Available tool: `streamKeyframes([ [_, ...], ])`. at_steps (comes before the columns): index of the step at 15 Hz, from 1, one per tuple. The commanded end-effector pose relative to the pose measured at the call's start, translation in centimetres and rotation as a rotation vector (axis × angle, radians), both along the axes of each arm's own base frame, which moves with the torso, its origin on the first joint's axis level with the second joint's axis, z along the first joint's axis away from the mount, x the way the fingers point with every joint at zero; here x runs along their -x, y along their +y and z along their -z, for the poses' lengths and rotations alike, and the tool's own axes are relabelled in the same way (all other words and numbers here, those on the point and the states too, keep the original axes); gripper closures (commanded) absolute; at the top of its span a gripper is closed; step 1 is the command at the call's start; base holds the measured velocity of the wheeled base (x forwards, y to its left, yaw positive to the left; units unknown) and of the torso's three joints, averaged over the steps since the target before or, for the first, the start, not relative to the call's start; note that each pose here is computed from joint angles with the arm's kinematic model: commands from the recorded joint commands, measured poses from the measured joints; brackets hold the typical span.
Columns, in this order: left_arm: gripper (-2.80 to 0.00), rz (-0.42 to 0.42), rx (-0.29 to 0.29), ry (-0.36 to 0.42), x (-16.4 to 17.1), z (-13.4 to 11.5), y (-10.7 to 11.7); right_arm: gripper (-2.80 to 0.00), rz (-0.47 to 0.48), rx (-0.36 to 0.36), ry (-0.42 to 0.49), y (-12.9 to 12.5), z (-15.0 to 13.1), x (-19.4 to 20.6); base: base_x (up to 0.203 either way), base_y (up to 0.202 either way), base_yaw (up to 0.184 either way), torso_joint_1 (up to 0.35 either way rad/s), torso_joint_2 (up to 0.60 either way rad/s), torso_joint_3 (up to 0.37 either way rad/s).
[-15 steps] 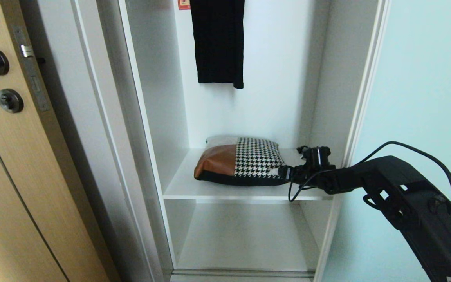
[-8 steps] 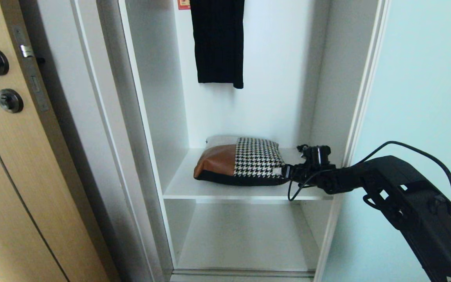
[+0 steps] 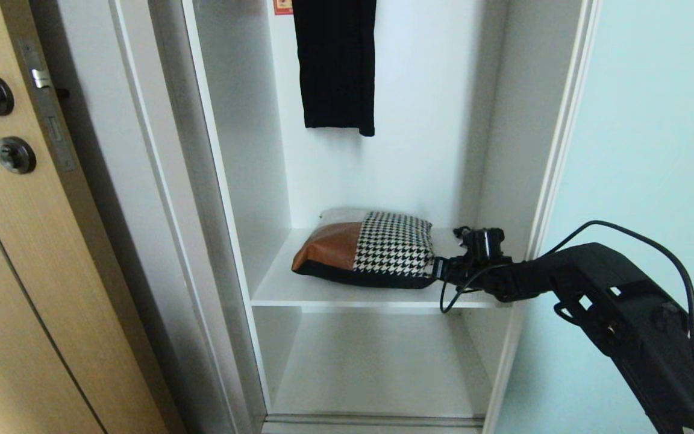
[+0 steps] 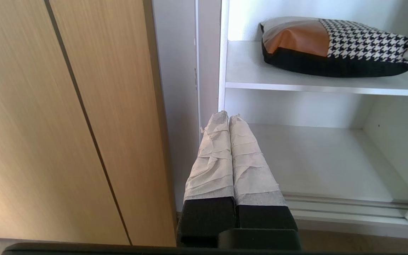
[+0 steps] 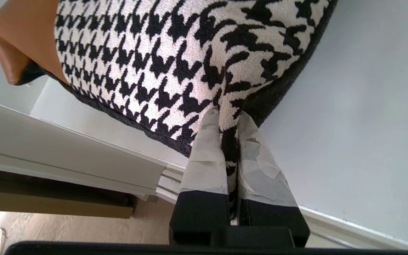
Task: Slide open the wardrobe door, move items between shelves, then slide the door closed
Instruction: Place the pillow on the lower shelf
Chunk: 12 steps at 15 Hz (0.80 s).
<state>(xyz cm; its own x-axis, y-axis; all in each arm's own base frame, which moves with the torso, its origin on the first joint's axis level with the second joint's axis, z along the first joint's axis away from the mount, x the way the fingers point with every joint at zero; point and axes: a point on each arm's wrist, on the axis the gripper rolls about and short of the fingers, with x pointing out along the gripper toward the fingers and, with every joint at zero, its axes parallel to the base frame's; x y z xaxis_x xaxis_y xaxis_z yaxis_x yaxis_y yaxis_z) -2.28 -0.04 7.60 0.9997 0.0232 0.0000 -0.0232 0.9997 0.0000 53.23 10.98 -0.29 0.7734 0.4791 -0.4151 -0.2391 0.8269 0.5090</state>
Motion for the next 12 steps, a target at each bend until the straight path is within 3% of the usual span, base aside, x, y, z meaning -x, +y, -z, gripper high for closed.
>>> streamKeyframes([
  [1, 0.00, -0.001, 0.000, 0.002, 0.0, 0.0, 0.0, 0.00, 0.010, -0.001, 0.004, -0.4, -0.9, 0.1, 0.000, 0.000, 0.000, 0.000, 0.00, 0.000],
  [4, 0.00, -0.001, 0.000, 0.002, 0.0, 0.0, 0.0, 0.00, 0.031, 0.084, 0.158, -1.5, -1.8, 1.4, 0.000, 0.000, 0.000, 0.000, 0.00, 0.000],
  [6, 0.00, -0.001, 0.000, 0.002, 0.0, 0.0, 0.0, 0.00, 0.071, 0.133, 0.180, -2.3, -2.9, 2.1, 0.000, 0.000, 0.000, 0.000, 0.00, 0.000],
  [12, 0.00, -0.001, 0.000, 0.003, 0.0, 0.0, 0.0, 0.00, 0.093, 0.151, 0.241, -3.9, -5.5, 6.2, 0.000, 0.000, 0.000, 0.000, 0.00, 0.000],
])
